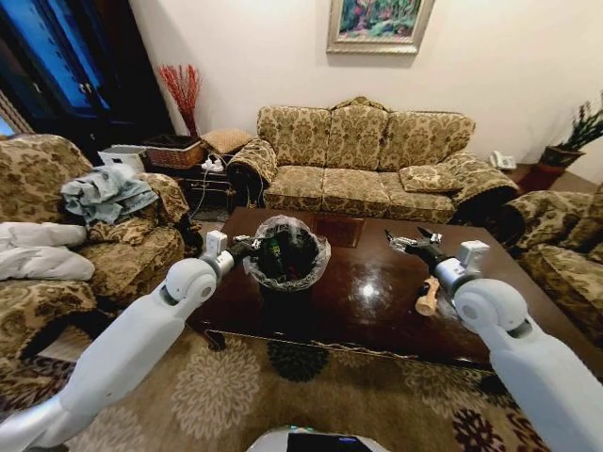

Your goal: Move to the front of the table and place the trash on the table into the trash bin.

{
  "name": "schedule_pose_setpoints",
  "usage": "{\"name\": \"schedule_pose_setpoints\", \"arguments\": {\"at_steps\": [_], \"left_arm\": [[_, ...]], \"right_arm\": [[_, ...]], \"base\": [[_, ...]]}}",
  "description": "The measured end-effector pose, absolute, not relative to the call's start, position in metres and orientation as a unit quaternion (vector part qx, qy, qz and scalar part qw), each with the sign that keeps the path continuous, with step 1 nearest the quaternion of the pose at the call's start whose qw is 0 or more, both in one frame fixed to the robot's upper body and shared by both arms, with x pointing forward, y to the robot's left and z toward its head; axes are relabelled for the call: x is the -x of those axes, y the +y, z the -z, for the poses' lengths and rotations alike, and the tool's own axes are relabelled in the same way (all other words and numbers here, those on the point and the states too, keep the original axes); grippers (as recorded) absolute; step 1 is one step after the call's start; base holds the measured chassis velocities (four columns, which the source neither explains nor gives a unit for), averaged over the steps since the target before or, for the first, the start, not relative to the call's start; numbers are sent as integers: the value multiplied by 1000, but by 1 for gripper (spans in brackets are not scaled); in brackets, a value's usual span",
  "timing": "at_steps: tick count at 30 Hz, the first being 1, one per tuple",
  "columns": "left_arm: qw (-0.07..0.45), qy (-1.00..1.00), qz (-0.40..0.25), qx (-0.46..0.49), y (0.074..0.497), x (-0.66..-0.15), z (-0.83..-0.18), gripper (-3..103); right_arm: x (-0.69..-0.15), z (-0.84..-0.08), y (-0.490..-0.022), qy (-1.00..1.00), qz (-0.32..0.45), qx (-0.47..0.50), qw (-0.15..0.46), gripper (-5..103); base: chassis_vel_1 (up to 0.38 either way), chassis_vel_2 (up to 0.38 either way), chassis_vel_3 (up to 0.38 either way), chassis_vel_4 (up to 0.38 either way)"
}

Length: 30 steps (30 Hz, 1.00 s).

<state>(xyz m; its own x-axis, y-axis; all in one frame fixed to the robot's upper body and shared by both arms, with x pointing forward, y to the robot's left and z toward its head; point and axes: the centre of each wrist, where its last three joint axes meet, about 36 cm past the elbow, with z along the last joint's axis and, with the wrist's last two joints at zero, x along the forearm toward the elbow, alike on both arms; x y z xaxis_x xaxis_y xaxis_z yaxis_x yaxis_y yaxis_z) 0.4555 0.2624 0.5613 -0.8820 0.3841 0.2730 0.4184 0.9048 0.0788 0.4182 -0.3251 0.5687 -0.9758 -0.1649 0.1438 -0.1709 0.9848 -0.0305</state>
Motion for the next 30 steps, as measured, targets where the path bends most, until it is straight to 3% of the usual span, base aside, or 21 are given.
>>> {"name": "schedule_pose_setpoints", "arguments": {"at_steps": [11,20,23,26,30], "left_arm": [[123,-967,66,212,261,-447,-564,3],[121,-968,61,212,262,-440,-565,3],[120,-968,60,213,261,-438,-565,3],[120,-967,62,216,261,-436,-565,3],[121,-966,65,217,262,-436,-566,3]], "right_arm": [[-422,-560,-317,-993,-20,-86,77,100],[-422,-538,-305,-993,-13,-69,90,100],[-423,-519,-296,-993,7,-40,113,100],[-420,-486,-275,-980,93,6,176,100],[-421,-471,-268,-972,124,15,198,100]], "base": [[-172,-212,178,221],[-331,-312,330,309],[-257,-303,225,252],[-128,-142,109,95],[-13,-8,6,10]]}}
